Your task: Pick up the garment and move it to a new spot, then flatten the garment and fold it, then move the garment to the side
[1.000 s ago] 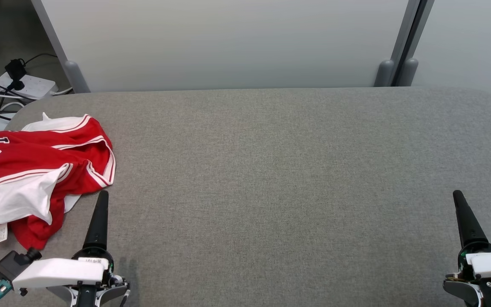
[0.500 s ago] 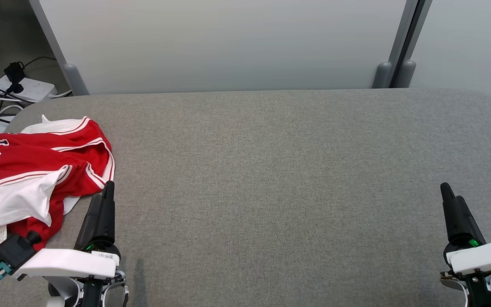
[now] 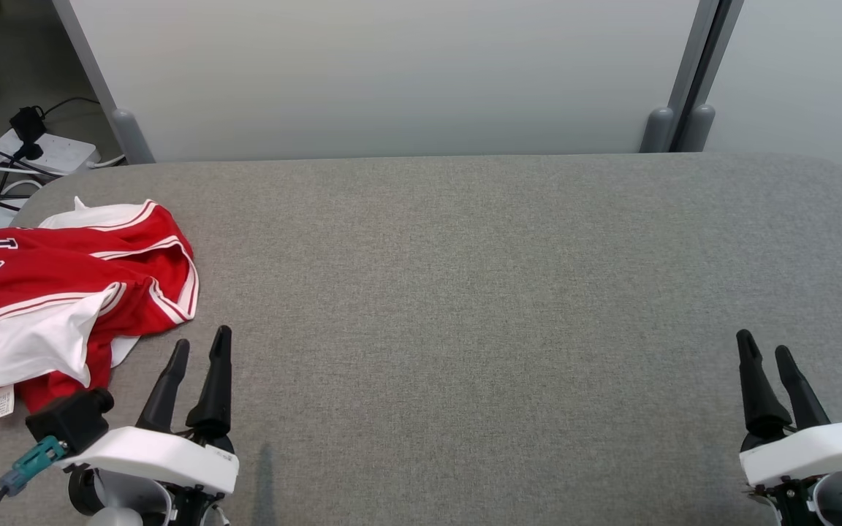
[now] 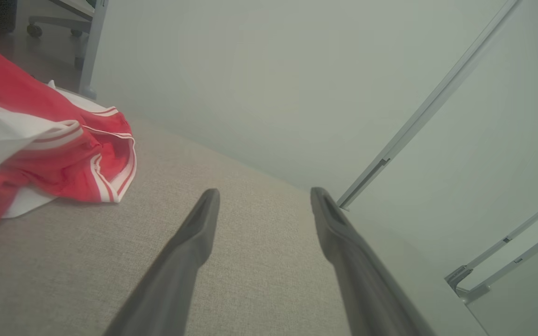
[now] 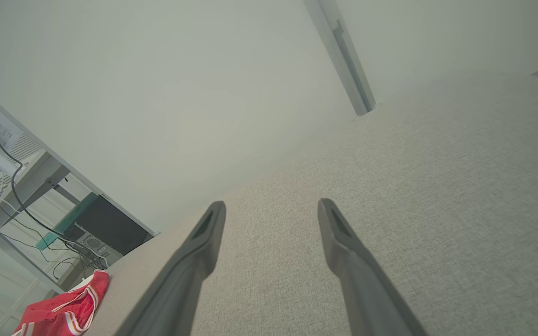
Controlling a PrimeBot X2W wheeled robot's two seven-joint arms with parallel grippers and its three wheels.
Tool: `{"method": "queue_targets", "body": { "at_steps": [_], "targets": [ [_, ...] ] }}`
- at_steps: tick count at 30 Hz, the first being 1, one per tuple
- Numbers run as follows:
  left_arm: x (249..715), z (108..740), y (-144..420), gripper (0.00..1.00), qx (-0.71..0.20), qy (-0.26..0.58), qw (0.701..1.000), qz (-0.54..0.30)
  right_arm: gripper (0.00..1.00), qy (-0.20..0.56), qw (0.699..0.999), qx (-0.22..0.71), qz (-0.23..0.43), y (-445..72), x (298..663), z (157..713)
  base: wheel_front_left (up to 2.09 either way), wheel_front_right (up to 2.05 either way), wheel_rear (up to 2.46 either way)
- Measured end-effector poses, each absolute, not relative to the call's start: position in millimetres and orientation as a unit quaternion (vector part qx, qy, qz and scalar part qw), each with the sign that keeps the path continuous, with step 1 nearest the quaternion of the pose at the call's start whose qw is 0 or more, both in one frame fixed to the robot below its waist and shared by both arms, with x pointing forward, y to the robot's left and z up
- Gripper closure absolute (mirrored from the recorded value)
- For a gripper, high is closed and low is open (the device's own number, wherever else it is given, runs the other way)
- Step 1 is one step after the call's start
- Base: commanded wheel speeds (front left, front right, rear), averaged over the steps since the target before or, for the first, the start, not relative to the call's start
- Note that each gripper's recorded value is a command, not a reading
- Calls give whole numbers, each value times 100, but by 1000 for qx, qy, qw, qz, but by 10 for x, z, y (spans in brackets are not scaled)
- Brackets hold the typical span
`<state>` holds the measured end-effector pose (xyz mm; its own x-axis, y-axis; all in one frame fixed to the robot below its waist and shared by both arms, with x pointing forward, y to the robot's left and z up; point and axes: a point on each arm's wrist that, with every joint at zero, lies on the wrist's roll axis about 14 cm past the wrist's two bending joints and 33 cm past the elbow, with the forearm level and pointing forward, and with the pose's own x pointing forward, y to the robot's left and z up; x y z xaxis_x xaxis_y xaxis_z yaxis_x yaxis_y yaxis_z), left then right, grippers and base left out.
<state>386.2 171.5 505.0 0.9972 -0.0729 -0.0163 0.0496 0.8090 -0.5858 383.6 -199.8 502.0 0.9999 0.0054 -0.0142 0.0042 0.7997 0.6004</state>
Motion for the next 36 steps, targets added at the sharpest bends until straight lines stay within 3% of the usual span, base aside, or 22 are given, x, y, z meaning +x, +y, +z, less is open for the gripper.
{"method": "queue_targets", "body": {
  "at_steps": [16, 36],
  "targets": [
    [3831, 4860, 1668, 0, -197, 42, 979, -39, 0, 13, 980, 198, 10, -1957, 3795, 4960, 0, 0, 0],
    [3941, 4939, 1646, 0, -110, 18, 993, -50, 0, 5, 994, 108, 20, -1919, 3753, 4936, 0, 0, 0]
  ]
}}
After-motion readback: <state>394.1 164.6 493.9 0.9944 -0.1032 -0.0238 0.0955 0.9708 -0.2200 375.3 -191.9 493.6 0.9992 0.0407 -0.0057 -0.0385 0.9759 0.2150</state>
